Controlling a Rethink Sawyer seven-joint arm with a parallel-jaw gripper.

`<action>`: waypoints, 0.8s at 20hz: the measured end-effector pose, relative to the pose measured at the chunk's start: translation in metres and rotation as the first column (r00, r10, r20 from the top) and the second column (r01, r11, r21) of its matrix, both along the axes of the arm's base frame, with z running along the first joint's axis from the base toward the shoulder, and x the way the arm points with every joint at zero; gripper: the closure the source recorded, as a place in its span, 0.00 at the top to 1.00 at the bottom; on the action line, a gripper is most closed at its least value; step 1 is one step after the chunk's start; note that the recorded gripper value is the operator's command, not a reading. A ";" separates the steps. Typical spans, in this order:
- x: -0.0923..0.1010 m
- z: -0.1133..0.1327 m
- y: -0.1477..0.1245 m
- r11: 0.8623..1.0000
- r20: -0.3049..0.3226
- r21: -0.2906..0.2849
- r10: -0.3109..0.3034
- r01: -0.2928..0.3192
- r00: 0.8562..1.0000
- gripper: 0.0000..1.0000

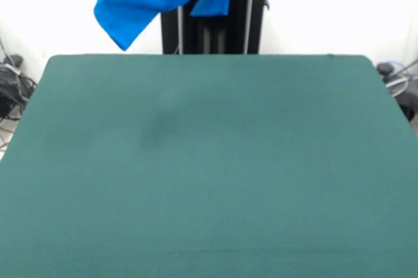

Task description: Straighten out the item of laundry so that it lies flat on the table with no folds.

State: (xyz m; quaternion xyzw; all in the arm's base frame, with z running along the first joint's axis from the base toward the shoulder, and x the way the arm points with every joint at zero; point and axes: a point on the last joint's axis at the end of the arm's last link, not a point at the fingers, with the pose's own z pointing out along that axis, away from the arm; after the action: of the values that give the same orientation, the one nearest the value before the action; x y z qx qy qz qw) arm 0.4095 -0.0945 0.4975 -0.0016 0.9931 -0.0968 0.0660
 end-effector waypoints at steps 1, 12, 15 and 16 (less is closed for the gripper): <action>0.002 0.000 -0.002 1.000 0.013 -0.007 0.000 0.000 1.000 0.00; 0.077 -0.016 -0.052 0.995 0.461 0.010 -0.095 0.102 0.882 0.00; 0.088 -0.025 -0.063 0.994 0.510 -0.027 -0.079 0.108 0.857 0.00; 0.093 -0.030 -0.068 0.993 0.523 -0.056 -0.060 0.104 0.850 0.00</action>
State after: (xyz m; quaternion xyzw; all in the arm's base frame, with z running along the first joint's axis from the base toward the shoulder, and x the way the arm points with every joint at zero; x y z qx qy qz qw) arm 0.5028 -0.1621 0.4677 0.0643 0.9326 -0.1369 0.3276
